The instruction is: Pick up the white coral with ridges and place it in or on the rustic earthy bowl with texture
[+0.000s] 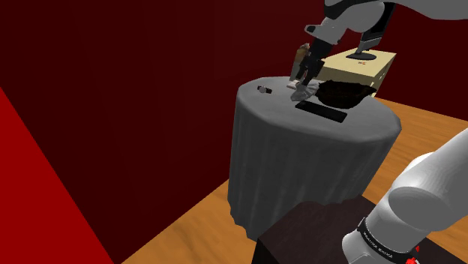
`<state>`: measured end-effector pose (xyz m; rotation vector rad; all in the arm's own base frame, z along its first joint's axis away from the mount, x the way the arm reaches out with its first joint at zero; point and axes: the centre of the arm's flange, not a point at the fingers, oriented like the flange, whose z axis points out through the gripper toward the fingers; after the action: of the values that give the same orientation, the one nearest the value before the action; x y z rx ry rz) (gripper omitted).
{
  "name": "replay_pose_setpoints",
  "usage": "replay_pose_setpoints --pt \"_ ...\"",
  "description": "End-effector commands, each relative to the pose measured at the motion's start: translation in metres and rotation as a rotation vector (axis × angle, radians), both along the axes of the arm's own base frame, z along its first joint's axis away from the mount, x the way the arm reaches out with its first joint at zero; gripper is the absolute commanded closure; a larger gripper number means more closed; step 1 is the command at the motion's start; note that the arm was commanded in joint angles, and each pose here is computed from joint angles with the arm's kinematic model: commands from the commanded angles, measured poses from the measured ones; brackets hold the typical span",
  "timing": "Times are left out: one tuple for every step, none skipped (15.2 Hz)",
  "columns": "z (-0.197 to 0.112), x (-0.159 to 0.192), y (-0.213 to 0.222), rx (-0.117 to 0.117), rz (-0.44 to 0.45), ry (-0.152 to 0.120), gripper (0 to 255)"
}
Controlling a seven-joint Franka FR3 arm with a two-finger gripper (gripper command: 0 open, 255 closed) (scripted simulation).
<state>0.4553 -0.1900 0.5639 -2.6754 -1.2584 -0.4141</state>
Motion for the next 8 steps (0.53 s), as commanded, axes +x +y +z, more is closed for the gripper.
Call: replay_pose_setpoints --pt "-0.0030 0.0010 0.0002 0.000 0.000 0.000 0" --pt "-0.0030 0.0010 0.0002 0.000 0.000 0.000 0" --pt "-0.0030 0.0010 0.0002 0.000 0.000 0.000 0" --pt "-0.0030 0.0010 0.0002 0.000 0.000 0.000 0" --pt "-0.0030 0.0010 0.0002 0.000 0.000 0.000 0" --pt "-0.0030 0.0010 0.0002 0.000 0.000 0.000 0" --pt "-0.0030 0.0010 0.0002 0.000 0.000 0.000 255" --pt "-0.0030 0.0010 0.0002 0.000 0.000 0.000 255"
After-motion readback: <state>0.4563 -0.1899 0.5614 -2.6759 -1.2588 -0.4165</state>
